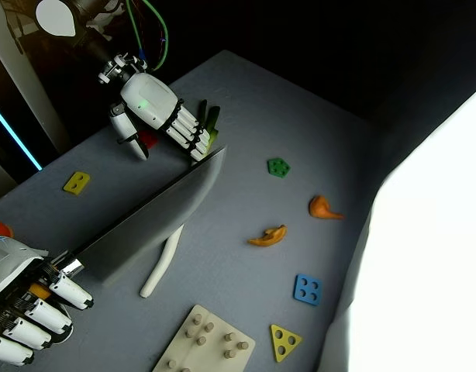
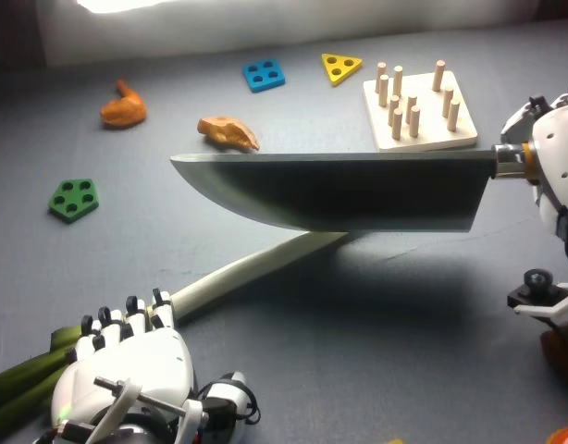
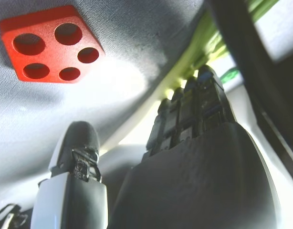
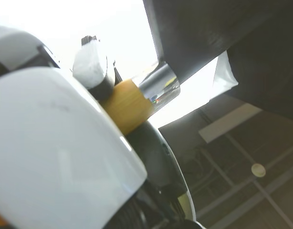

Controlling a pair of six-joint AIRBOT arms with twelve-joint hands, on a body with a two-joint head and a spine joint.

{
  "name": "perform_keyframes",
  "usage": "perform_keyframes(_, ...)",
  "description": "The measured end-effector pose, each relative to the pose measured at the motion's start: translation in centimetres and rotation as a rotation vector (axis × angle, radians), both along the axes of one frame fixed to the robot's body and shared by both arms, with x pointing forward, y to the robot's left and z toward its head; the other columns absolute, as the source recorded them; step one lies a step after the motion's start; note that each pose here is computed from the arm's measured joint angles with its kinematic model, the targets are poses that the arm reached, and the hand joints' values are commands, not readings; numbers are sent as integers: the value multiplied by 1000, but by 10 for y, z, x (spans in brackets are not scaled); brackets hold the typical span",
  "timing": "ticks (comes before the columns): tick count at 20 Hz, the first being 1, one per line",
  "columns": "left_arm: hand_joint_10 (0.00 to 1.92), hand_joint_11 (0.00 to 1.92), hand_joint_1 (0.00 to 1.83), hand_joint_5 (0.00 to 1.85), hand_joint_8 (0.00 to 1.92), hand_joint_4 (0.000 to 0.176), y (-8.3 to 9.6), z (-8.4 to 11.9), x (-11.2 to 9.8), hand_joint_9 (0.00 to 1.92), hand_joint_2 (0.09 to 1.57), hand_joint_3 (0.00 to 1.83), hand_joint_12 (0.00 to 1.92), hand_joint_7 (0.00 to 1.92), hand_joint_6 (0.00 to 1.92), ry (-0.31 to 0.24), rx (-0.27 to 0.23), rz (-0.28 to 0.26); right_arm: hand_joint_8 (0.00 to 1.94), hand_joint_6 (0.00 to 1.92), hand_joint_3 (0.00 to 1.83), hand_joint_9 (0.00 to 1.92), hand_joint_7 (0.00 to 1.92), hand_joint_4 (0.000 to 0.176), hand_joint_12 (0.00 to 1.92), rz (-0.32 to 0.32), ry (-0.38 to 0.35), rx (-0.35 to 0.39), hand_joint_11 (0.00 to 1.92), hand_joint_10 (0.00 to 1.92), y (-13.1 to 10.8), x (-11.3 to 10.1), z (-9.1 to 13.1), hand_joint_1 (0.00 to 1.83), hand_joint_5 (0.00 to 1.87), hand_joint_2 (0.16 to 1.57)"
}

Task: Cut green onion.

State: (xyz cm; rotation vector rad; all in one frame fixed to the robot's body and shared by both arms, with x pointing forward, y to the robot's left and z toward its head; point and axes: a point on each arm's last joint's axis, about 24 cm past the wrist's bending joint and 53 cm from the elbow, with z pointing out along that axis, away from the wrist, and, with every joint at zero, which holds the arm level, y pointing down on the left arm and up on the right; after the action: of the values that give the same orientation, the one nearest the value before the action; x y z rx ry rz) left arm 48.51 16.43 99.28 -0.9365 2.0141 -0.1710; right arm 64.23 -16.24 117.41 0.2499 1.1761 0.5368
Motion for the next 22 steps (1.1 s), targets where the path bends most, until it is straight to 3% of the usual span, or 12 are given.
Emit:
perform_keyframes(1, 2, 10, 293, 36, 5, 0, 0, 0, 0, 5, 1351, 4, 5, 14, 7, 2, -1, 0, 1941, 1921, 572, 1581, 1512, 176, 1921, -2, 1, 0, 1654, 1921, -1, 0, 0, 1583, 1427, 884)
perform_keyframes(3, 5, 0, 326, 88, 12, 0, 0, 0, 0, 84, 1351, 0, 267, 77, 4, 1, -1, 1, 1941, 1921, 567, 1588, 1522, 176, 1921, -4, 2, 2, 1667, 1921, -1, 0, 0, 1549, 1426, 908)
perform_keyframes(4, 2, 0, 319, 90, 2, 0, 0, 0, 0, 56, 1353, 0, 177, 70, 2, -1, 2, 0, 1941, 1921, 557, 1596, 1520, 176, 1921, -7, 0, 3, 1672, 1921, -1, 2, 2, 1570, 1417, 905)
perform_keyframes(6, 9, 0, 332, 139, 10, 0, 1, 1, 0, 80, 1349, 0, 197, 116, 16, -2, 4, 1, 1941, 1921, 561, 1608, 1531, 176, 1921, -17, 0, 0, 1680, 1921, 0, 6, 8, 1578, 1426, 908)
perform_keyframes(8, 3, 0, 320, 115, 1, 0, 0, 1, 1, 20, 1350, 0, 29, 59, 2, -3, 4, 1, 1941, 1921, 569, 1595, 1519, 176, 1921, -32, -3, -8, 1666, 1921, -2, 12, 17, 1568, 1431, 915)
perform_keyframes(9, 3, 0, 321, 115, 0, 0, 1, 1, 0, 17, 1350, 0, 11, 57, 2, -3, 4, 4, 1941, 1921, 570, 1592, 1516, 176, 1921, -79, 0, 14, 1663, 1921, -16, 23, 32, 1567, 1429, 916)
perform_keyframes(12, 0, 0, 233, 75, 0, 0, 2, 1, 0, 0, 1372, 10, 0, 29, 0, -4, 4, 6, 1941, 1921, 576, 1605, 1541, 176, 1921, -87, -38, 51, 1681, 1921, -21, 29, 56, 1562, 1445, 901)
perform_keyframes(15, 3, 0, 299, 161, 4, 0, 1, 1, 0, 75, 1353, 0, 200, 119, 10, -2, 1, 3, 1941, 1921, 623, 1599, 1530, 176, 1921, -58, -70, 78, 1676, 1921, -17, 34, 80, 1591, 1426, 871)
perform_keyframes(17, 0, 0, 262, 26, 0, 0, 1, 1, 1, 2, 1358, 1, 21, 8, 1, -5, 3, 3, 1941, 1921, 701, 1616, 1551, 176, 1921, -20, -52, 71, 1699, 1921, -12, 41, 83, 1600, 1475, 846)
perform_keyframes(20, 8, 0, 187, 44, 13, 0, 1, 1, 1, 22, 1374, 7, 0, 47, 11, -1, 0, 2, 1941, 1921, 882, 1629, 1572, 176, 1921, 15, -37, 54, 1708, 1921, -17, 62, 85, 1639, 1509, 735)
perform_keyframes(22, 0, 0, 99, 13, 2, 0, 1, 1, 1, 3, 1384, 10, 0, 10, 4, -2, 0, 2, 1941, 1921, 884, 1636, 1576, 176, 1921, 57, -42, 57, 1710, 1921, -19, 76, 92, 1633, 1511, 739)
